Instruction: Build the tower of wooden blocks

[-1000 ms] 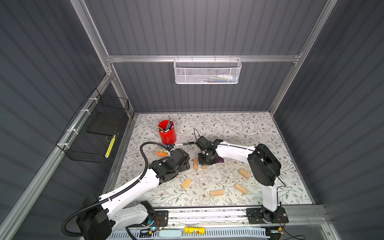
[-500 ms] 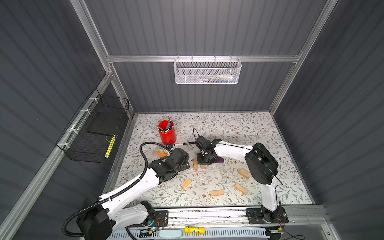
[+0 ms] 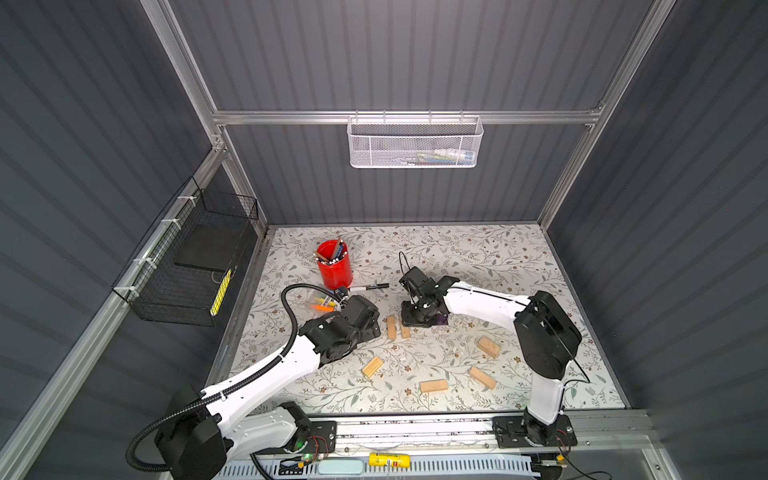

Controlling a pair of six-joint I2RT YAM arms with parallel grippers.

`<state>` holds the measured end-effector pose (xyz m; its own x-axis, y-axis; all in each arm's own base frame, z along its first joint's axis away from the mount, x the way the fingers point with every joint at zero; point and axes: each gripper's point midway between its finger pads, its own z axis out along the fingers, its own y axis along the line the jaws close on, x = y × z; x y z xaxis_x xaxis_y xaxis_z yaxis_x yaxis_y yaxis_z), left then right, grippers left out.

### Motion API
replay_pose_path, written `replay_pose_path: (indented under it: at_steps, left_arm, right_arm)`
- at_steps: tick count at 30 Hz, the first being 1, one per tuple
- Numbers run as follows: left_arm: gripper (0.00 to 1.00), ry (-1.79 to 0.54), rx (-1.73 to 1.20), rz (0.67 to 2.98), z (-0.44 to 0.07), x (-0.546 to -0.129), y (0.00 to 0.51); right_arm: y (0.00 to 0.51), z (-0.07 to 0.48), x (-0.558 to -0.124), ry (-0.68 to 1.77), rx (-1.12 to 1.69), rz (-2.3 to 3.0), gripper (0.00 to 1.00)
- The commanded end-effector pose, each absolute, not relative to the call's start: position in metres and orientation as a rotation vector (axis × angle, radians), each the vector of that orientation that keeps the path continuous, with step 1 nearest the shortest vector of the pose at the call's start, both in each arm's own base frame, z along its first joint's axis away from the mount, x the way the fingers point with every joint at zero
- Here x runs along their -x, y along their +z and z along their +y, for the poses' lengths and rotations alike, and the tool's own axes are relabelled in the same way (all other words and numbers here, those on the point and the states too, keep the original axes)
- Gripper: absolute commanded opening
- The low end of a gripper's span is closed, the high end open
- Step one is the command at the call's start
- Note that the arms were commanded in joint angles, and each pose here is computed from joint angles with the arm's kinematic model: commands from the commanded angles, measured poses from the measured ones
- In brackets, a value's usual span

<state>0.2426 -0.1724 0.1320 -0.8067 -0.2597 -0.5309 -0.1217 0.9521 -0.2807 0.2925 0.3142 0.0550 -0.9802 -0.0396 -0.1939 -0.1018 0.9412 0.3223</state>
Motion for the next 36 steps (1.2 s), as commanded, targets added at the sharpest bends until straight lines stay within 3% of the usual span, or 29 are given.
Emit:
replay_pose_path:
  at_steps: [1, 20, 36]
  left_arm:
    - [0.86, -0.314, 0.240, 2.526, -0.175, -0.244, 0.130]
    - [0.88, -0.303, 0.230, 2.551, -0.178, -0.245, 0.124]
    - [0.88, -0.299, 0.236, 2.557, -0.176, -0.244, 0.121]
  right_arm:
    - [0.041, 0.312, -0.286, 0.544, 0.105, 2.956, 0.38]
    - [0.013, 0.320, -0.279, 0.624, 0.179, 2.997, 0.25]
    - [0.010, 0.324, -0.277, 0.625, 0.181, 2.993, 0.22]
